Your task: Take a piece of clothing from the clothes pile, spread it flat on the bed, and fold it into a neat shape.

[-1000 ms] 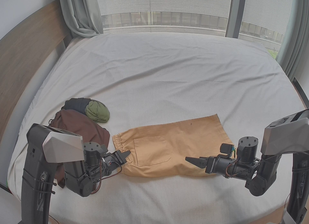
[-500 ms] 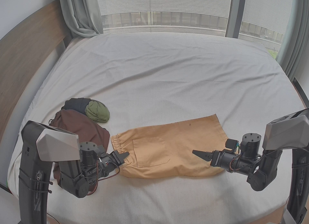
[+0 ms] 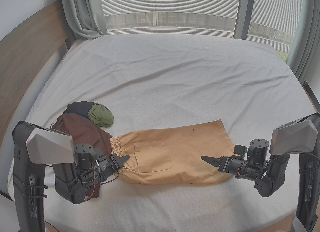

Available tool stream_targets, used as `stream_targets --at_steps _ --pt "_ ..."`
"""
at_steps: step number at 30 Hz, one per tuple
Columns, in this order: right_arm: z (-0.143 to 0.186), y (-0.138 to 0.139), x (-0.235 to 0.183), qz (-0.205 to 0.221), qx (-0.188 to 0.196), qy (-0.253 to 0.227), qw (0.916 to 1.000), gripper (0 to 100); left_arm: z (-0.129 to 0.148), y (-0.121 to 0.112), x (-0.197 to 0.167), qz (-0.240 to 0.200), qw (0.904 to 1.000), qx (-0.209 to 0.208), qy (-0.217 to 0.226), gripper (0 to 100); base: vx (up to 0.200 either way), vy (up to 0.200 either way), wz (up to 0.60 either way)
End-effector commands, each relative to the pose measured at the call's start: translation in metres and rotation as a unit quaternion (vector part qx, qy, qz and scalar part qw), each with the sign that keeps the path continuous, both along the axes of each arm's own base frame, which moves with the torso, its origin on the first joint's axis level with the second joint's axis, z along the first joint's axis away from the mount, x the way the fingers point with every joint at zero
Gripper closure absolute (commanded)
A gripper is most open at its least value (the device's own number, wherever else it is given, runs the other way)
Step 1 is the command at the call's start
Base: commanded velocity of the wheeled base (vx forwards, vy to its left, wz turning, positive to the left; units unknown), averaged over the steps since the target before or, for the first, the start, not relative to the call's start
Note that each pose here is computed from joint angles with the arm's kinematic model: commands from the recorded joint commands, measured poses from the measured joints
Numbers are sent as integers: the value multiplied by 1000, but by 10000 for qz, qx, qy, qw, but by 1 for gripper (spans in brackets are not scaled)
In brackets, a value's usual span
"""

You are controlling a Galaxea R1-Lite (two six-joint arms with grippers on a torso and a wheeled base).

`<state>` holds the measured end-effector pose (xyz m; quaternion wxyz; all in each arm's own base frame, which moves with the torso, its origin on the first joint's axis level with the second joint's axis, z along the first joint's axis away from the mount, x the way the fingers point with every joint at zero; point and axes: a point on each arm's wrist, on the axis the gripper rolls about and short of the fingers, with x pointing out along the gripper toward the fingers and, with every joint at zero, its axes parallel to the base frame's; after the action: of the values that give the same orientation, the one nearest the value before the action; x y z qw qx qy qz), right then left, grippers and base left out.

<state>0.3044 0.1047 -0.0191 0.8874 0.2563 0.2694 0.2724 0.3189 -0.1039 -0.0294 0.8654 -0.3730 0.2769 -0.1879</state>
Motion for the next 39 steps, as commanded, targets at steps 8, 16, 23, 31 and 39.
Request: stream_targets --at_steps 8,16,23,31,39 --pt "1 -1 0 -13 13 -13 10000 0 30 23 -10 85 9996 86 -265 100 0 0 0" --pt "7 -1 0 -13 38 -93 9999 0 26 58 -16 333 9983 417 -255 100 0 0 0" --pt "7 1 -2 25 31 -71 10000 0 30 71 -19 391 9980 420 -267 100 0 0 0" --pt "7 3 -4 71 29 -64 10000 0 42 75 -23 313 9984 292 -366 100 0 0 0" --pt "6 13 -9 247 15 -20 9997 0 51 46 -21 -17 9987 75 -497 100 0 0 0"
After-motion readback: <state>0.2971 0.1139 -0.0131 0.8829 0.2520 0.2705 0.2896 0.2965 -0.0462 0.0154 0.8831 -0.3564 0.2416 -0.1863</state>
